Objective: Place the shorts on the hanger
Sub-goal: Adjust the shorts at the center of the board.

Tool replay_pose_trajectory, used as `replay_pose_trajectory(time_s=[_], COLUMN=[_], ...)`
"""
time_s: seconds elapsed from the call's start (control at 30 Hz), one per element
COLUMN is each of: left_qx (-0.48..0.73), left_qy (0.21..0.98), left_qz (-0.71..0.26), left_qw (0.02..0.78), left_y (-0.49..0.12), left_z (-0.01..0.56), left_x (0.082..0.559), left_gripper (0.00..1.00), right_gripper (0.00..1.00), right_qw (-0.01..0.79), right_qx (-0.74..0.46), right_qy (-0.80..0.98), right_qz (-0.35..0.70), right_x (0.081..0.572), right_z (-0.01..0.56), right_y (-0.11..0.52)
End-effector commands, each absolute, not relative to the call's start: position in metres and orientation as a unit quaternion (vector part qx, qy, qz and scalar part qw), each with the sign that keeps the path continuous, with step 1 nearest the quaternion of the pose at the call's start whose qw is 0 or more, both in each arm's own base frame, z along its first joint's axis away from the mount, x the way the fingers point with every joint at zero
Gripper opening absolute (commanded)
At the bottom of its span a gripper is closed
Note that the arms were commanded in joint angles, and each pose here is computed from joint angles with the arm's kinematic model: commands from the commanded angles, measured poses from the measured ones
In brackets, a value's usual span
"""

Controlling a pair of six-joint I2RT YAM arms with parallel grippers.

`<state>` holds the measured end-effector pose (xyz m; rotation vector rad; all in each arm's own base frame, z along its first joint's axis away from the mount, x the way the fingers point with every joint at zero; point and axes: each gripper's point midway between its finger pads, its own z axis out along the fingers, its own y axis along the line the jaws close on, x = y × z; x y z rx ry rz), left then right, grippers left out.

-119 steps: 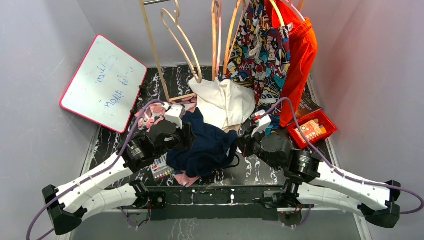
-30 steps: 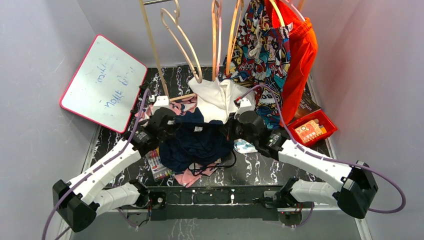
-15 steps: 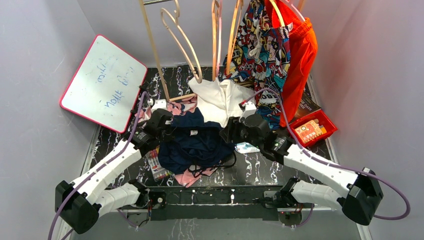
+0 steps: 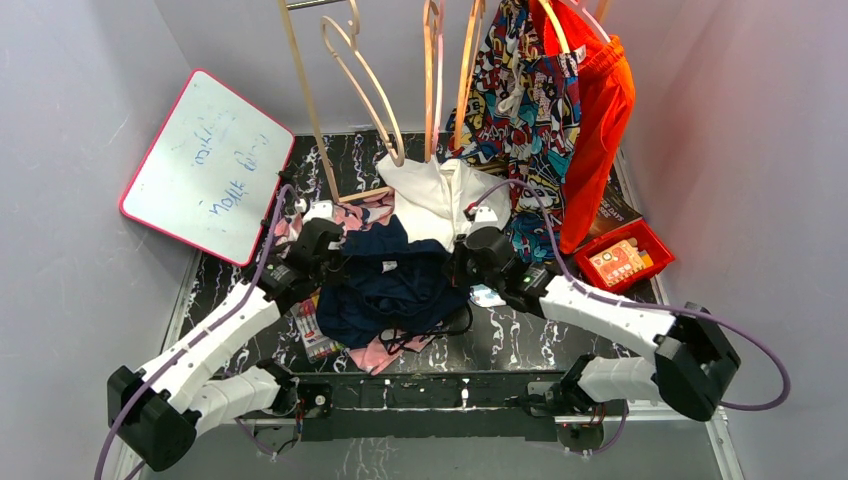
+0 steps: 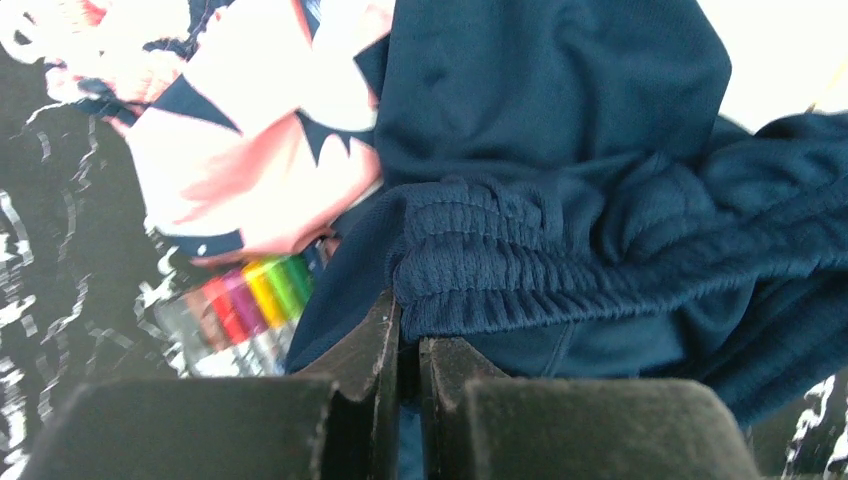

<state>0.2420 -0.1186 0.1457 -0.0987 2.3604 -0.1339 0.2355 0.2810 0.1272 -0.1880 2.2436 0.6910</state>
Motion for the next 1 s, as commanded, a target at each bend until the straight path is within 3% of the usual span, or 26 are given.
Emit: replay_pose_trajectory(time_s=[0.0,0.17,0.3,0.47,0.97], left_qx=[-0.007,0.025,0.042,0.066,0.123], left_qy=[0.879,0.770,0.682,0.647,0.581], left_qz=[-0.106,-0.218,-0.291,-0.317,-0.369], left_qw=[0.466,0.599,0.670,0.691,0.715], left_y=[-0.123,-0.128,-0.123,-0.122,-0.132], left_z=[0.254,0.415,0.492,0.517,0.589], left_x=[0.248,0.228,0.196,0.177,0.147], left_gripper=[0.00,0.00,0.00,0.00,0.00], right_gripper=[0.00,0.00,0.00,0.00,0.00], right_qw=[0.555,0.643,0.665,0.668,0.708], right_qx=[-0.085,-0.150,-0.161,-0.147,-0.191], right_qy=[0.762,0.651,0.608,0.614,0.493], right_qz=[0.322,0.374,0.402,0.394,0.469], right_x=[0.253,0.203,0.171,0.163,0.104], right_z=[0.290,0.443,0.493,0.498,0.611], right_y=[0.266,0.228,0.203,0.184,0.160])
